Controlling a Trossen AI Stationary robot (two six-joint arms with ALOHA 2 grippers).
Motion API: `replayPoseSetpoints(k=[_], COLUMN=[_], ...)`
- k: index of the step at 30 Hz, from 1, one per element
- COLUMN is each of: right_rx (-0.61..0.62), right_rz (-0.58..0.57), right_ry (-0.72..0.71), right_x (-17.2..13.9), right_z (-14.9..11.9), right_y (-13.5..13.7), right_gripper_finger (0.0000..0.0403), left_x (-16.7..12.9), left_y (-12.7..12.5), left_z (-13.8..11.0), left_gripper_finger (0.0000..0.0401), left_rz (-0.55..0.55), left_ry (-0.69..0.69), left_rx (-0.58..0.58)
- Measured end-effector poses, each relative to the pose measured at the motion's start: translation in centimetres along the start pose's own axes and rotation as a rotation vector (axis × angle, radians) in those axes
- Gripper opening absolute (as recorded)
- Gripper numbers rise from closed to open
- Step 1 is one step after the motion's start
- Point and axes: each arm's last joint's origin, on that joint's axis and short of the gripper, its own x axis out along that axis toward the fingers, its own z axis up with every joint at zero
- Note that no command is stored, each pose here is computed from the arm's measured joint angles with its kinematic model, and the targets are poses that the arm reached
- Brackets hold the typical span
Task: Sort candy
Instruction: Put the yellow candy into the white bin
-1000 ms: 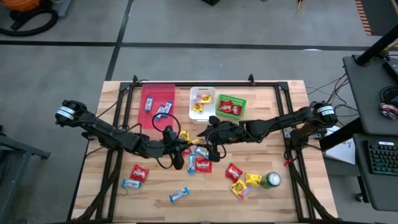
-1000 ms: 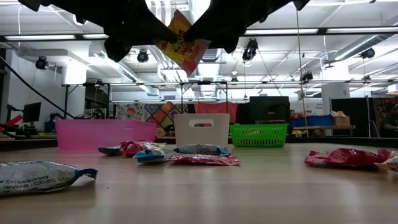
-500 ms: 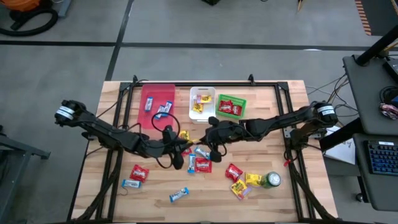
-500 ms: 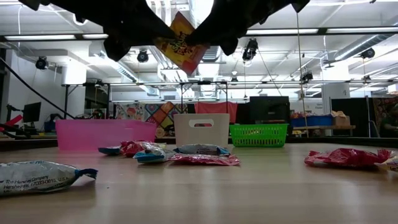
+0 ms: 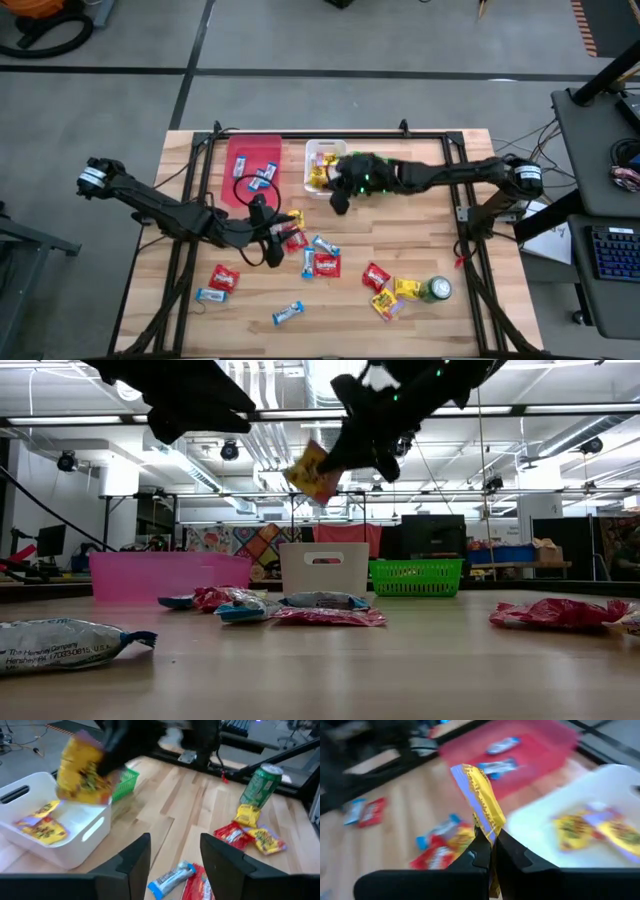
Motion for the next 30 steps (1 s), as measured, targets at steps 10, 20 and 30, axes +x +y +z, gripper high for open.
replayPoseSetpoints(k=[10, 20, 30], right_rx=[0.117, -0.042, -0.177], right_rz=[-0.14, -0.043, -0.05], right_ry=[0.048, 0.22, 0.437], right_x=[1.3, 4.9, 7.1], right_z=[0.6, 0.2, 1.3], right_y=[-7.2, -8.6, -9.2], right_gripper_finger=[0.0009, 0.0009, 0.0009], left_x=[-2.0, -2.3, -2.3], left_y=[1.2, 1.6, 1.6], left_z=[0.9, 0.9, 0.8], left_gripper_finger=[0.016, 0.016, 0.016], left_rz=[0.008, 0.056, 0.06], left_ry=[0.002, 0.009, 0.016], left_rx=[0.006, 0.032, 0.034])
